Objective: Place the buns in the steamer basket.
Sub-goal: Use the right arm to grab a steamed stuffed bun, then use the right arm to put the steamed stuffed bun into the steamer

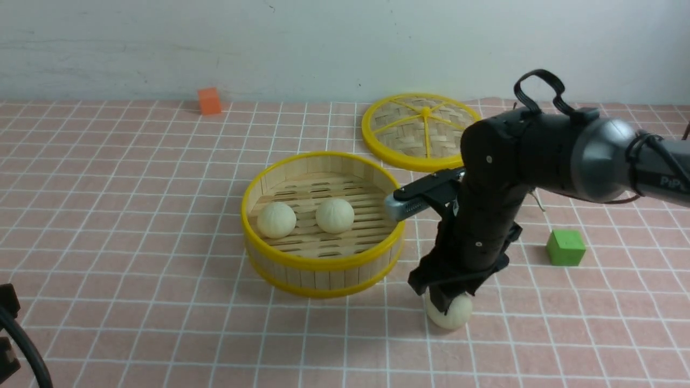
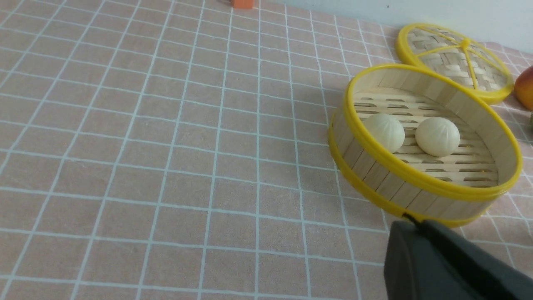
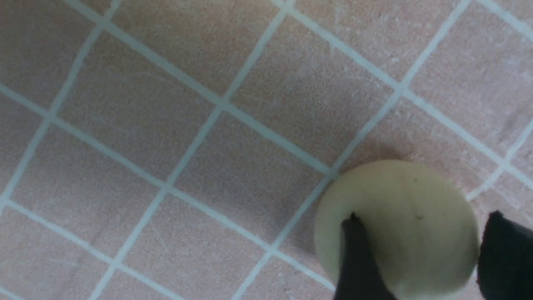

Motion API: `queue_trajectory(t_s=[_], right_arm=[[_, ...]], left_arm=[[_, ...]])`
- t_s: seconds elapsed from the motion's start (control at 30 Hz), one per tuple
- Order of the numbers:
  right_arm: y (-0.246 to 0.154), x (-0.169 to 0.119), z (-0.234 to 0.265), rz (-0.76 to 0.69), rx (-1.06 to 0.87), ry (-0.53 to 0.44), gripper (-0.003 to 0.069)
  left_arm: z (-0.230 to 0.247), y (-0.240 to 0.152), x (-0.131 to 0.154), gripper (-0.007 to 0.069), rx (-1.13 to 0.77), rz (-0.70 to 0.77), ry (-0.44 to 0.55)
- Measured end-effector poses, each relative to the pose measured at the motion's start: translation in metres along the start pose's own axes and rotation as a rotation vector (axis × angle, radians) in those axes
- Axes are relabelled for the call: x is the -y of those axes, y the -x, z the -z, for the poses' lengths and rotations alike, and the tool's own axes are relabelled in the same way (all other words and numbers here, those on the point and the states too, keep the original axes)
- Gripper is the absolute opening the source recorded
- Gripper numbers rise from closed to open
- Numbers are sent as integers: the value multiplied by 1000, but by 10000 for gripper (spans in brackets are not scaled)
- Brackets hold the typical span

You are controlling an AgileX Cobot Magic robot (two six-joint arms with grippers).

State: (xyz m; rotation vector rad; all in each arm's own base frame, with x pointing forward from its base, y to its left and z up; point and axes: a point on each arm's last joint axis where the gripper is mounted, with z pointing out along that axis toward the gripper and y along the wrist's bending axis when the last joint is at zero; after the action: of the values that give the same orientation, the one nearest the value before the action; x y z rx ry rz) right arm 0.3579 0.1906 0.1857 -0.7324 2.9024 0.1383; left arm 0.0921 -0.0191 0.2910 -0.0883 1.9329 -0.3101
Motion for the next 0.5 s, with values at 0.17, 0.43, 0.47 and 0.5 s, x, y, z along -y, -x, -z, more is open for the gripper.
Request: queue_trajectory(t_s=[0.17,0.43,0.47,0.5], right_arm=[[2,-1,1,14,-7,1,112],[37,-5,59,72,140,2,18],[48,-7,73,75,217,8,18],[56,-9,83,81,285,14,18]], left_arm=[[0,0,0,-11,0,0,0],[0,0,0,-11,1,-3,1],[0,0,0,-12,2,-3,0],[0,1,0,-12,6,-4,-3]])
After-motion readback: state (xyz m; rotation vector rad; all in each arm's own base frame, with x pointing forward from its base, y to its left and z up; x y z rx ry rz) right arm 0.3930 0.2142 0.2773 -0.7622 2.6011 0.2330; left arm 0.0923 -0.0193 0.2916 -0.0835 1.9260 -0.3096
